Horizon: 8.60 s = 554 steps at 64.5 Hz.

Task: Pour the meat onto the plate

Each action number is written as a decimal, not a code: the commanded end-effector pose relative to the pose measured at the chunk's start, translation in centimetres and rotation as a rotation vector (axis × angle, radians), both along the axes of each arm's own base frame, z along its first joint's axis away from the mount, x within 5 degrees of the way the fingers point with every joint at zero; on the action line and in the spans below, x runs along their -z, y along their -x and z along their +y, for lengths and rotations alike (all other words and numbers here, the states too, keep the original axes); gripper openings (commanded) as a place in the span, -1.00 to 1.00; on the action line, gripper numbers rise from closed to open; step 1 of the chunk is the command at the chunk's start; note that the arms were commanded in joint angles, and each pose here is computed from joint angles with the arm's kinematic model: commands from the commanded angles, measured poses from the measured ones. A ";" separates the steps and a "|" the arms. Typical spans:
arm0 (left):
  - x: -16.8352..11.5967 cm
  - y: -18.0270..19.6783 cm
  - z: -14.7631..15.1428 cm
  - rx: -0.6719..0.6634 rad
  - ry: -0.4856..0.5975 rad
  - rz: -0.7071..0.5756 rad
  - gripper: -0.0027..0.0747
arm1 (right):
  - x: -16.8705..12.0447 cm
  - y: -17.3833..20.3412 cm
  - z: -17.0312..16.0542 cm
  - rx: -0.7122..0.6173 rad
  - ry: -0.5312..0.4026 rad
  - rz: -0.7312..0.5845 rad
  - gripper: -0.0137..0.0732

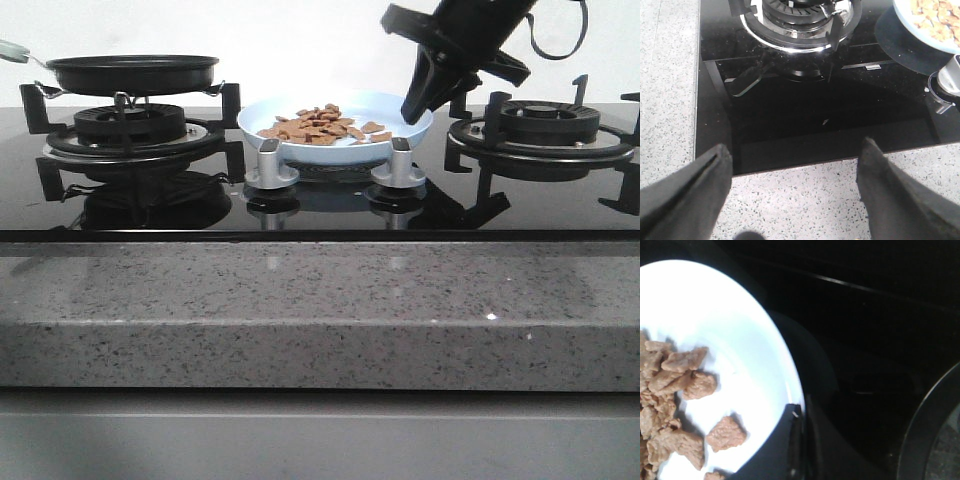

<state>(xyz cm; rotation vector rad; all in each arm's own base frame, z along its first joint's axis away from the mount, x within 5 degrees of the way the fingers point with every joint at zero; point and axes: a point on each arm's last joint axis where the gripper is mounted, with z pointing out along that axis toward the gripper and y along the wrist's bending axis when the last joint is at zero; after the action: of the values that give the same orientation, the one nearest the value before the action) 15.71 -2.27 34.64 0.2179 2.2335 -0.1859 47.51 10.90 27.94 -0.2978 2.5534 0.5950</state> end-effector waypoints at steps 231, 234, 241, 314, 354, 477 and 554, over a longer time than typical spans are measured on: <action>-2.2 1.3 0.2 -0.005 -0.015 -0.212 -0.98 | -3.1 40.8 -6.9 -0.012 0.062 -0.321 -0.85; -2.4 2.3 0.2 -0.010 -0.012 -0.255 -0.98 | -3.1 40.8 -6.9 -0.012 0.062 -0.321 -0.85; -2.1 5.4 0.5 -0.025 -0.014 -0.377 -0.98 | -3.1 40.8 -6.9 -0.012 0.062 -0.321 -0.85; 12.3 10.5 2.1 -0.225 0.128 -0.894 -0.98 | -3.1 40.9 -6.9 -0.013 0.062 -0.320 -0.85; 12.6 10.4 2.0 -0.192 0.138 -0.859 -0.98 | -3.1 40.9 -6.9 -0.013 0.062 -0.320 -0.85; 12.6 10.4 2.0 -0.193 0.138 -0.856 -0.98 | 7.0 42.0 -10.8 0.489 0.100 -1.129 -0.85; 12.6 10.4 2.0 -0.193 0.138 -0.856 -0.98 | 6.5 42.1 -10.9 0.537 0.082 -1.180 -0.85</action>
<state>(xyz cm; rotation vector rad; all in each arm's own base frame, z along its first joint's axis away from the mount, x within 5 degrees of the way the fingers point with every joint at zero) 5.57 -0.32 21.44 0.0007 1.4594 -0.0930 5.65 0.00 20.38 0.0430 1.5088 0.0460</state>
